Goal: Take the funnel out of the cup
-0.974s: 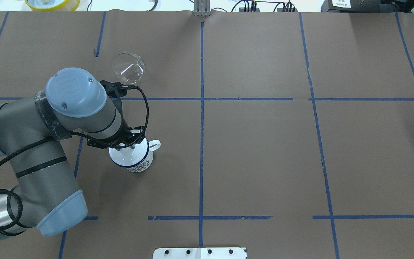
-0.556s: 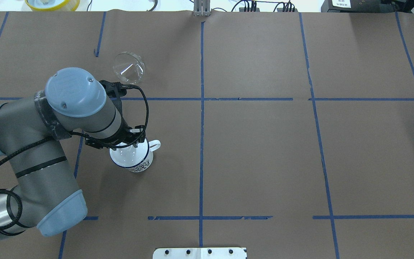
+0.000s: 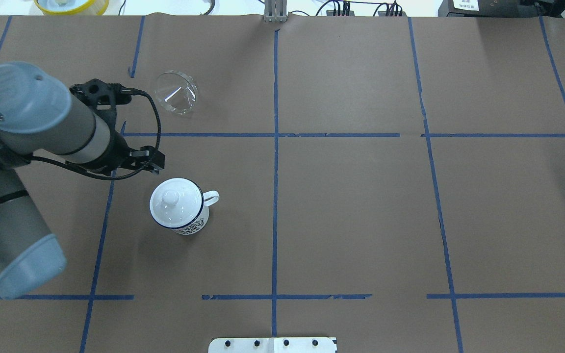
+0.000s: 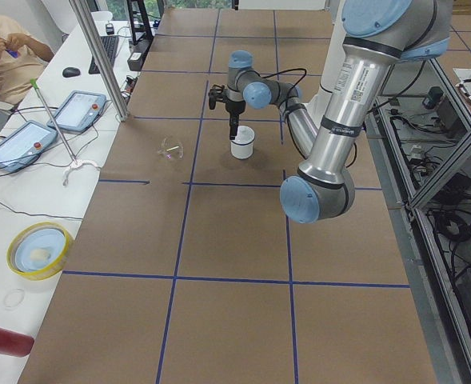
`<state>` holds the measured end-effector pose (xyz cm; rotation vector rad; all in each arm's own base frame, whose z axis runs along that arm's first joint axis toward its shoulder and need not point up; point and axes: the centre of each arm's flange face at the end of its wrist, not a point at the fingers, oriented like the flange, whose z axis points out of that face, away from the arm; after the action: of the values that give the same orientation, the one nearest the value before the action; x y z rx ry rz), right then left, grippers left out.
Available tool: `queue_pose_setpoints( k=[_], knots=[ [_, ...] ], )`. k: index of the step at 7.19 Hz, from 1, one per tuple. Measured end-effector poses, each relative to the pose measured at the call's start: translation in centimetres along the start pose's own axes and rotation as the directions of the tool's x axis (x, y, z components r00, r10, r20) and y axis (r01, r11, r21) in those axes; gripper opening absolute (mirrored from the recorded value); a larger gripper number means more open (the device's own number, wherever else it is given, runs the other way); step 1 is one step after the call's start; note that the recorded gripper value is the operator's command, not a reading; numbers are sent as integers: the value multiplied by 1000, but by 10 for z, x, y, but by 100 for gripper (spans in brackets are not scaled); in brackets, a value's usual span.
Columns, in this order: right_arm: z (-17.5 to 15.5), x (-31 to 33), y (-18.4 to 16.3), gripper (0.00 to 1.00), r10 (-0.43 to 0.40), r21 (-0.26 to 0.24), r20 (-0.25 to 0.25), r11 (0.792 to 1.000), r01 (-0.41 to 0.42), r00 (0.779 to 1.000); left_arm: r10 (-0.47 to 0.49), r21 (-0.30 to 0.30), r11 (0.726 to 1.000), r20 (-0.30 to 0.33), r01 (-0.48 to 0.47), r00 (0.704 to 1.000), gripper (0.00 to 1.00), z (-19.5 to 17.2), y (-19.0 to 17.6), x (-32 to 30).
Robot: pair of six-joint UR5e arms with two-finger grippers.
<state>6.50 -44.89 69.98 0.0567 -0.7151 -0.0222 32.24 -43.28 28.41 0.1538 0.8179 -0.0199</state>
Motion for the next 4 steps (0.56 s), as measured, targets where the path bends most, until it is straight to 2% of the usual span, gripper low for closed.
queue_pose_setpoints(
  k=[1, 2, 3, 4],
  knots=[
    [0, 0, 0, 100, 0, 0, 0, 1000, 0, 1000, 94, 16, 995, -12, -93, 996, 100, -14, -15, -70],
    [0, 0, 0, 100, 0, 0, 0, 1000, 0, 1000, 188, 22, 982, 7, -188, 982, 100, -30, -26, -152],
    [0, 0, 0, 100, 0, 0, 0, 1000, 0, 1000, 242, 19, 970, 39, -243, 969, 100, -48, -34, -242],
    [0, 0, 0, 100, 0, 0, 0, 1000, 0, 1000, 236, 6, 972, 45, -236, 971, 100, -60, -37, -326]
  ],
)
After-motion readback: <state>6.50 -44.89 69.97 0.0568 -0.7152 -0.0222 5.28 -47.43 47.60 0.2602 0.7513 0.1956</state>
